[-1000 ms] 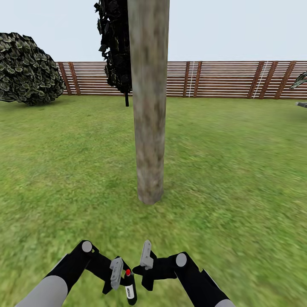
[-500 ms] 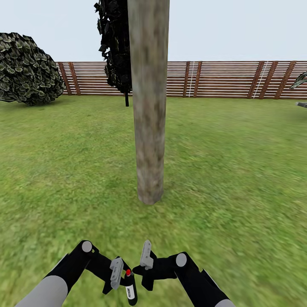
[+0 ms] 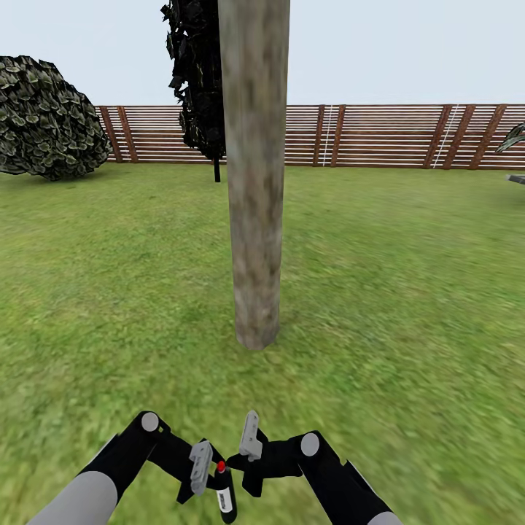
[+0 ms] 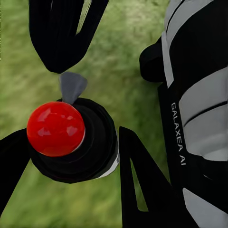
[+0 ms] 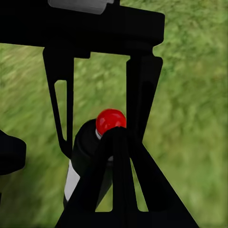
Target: In the garden, pick up the pesticide atomizer on the floor and spray pesticide onto both trees until each tree trunk is fully covered.
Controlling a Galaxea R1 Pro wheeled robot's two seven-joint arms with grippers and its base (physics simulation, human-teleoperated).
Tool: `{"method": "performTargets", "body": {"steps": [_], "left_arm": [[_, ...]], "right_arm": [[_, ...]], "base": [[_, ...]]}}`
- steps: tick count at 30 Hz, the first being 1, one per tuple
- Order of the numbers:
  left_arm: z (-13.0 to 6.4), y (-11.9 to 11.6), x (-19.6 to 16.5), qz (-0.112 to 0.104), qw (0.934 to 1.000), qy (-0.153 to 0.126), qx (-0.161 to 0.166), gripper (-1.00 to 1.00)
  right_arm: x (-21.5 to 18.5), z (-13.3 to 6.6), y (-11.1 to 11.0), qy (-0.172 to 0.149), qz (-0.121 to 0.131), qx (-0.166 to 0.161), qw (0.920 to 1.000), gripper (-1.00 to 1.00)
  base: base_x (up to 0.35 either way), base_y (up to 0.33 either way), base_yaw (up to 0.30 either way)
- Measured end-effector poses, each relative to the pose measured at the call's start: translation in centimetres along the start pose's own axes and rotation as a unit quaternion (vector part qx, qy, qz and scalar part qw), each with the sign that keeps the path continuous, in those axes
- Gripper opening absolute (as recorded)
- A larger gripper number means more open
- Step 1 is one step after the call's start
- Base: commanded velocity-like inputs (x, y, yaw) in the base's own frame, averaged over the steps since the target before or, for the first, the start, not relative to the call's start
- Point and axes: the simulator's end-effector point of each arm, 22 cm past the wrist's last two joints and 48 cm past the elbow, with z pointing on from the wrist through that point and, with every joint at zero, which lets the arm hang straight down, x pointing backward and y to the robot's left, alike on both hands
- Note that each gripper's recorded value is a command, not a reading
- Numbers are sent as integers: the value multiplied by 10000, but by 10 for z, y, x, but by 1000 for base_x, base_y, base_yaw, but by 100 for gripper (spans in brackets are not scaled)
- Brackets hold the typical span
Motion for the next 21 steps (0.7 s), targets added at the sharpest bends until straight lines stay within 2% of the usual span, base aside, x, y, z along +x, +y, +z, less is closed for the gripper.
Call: {"method": "performTargets", "body": {"steps": [8, 11, 17, 21], "left_arm": [[0, 0, 0, -4, 10000, -2, -2, -100], [-13, 0, 23, -115, 9997, 204, -51, -100], [-58, 2, 80, -354, 9963, 737, -260, -100], [-68, -2, 99, -401, 9939, 997, -263, -100]], "right_arm": [[0, 0, 0, 0, 0, 0, 10000, -100], [0, 0, 0, 0, 0, 0, 10000, -100], [0, 0, 0, -5, 4, 0, 10000, -100], [0, 0, 0, -3, 5, -3, 10000, -100]], "base": [[0, 0, 0], [0, 0, 0], [0, 0, 0], [0, 0, 0]]}}
